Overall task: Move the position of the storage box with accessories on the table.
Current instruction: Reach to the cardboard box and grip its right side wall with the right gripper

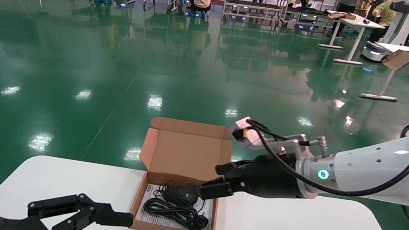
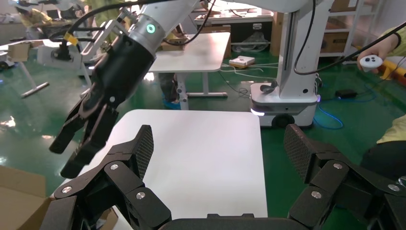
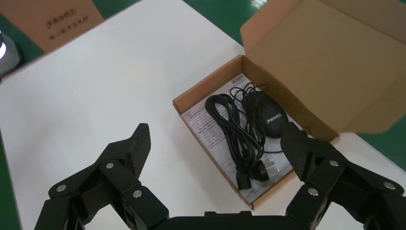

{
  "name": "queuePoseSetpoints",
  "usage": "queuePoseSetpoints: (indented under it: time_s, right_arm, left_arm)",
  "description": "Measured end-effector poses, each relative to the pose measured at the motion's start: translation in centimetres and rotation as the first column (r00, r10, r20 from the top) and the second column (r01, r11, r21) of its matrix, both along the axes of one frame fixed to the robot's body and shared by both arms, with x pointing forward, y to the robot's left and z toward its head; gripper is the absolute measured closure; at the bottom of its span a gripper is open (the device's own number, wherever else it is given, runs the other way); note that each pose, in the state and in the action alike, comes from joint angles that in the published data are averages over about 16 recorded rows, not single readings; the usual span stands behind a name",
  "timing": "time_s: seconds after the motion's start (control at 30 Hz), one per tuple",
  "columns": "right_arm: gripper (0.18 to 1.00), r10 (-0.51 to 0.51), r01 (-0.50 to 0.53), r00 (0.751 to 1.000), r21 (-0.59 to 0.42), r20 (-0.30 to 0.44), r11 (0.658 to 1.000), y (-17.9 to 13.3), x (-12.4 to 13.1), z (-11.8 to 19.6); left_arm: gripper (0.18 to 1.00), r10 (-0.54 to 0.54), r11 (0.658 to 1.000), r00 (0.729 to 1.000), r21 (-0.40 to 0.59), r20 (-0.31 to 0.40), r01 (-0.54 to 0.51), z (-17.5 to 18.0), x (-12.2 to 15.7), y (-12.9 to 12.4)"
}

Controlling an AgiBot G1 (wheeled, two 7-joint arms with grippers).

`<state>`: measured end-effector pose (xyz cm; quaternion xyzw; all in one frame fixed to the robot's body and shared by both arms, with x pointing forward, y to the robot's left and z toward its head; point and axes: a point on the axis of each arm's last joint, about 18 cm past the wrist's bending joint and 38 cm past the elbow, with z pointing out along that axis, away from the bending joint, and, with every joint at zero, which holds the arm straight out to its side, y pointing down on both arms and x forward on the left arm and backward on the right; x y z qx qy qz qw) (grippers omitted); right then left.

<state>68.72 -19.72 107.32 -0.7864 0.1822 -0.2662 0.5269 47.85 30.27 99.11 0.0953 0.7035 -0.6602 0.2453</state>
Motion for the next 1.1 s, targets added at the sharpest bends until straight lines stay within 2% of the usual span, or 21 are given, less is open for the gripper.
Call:
queuePoseSetpoints:
  time_s: [0.23,0.4,0.63,0.8,1.1]
  right_arm:
    - [0.179,0.006,-0.006,0.997,0.004,0.074,1.0,-0.3,1.3,-0.7]
    - [0.179,-0.016,0.018,0.997,-0.015,0.079,1.0,-1.3,2.1,-1.9]
    - [0.179,-0.089,0.09,0.996,-0.073,0.012,0.993,-2.1,3.0,-3.8]
    - [0.179,-0.163,0.158,0.986,-0.101,-0.045,0.982,-2.3,3.7,-4.8]
    - [0.179,-0.243,0.242,0.958,-0.022,-0.151,0.97,-1.7,4.8,-6.4]
  left_arm:
    - [0.184,0.0,1.0,1.0,0.0,0.0,0.0,0.0,0.0,0.0]
    - [0.184,0.0,1.0,1.0,0.0,0.0,0.0,0.0,0.0,0.0]
    - [0.184,0.0,1.0,1.0,0.0,0.0,0.0,0.0,0.0,0.0]
    - [0.184,0.0,1.0,1.0,0.0,0.0,0.0,0.0,0.0,0.0]
    - [0.184,0.0,1.0,1.0,0.0,0.0,0.0,0.0,0.0,0.0]
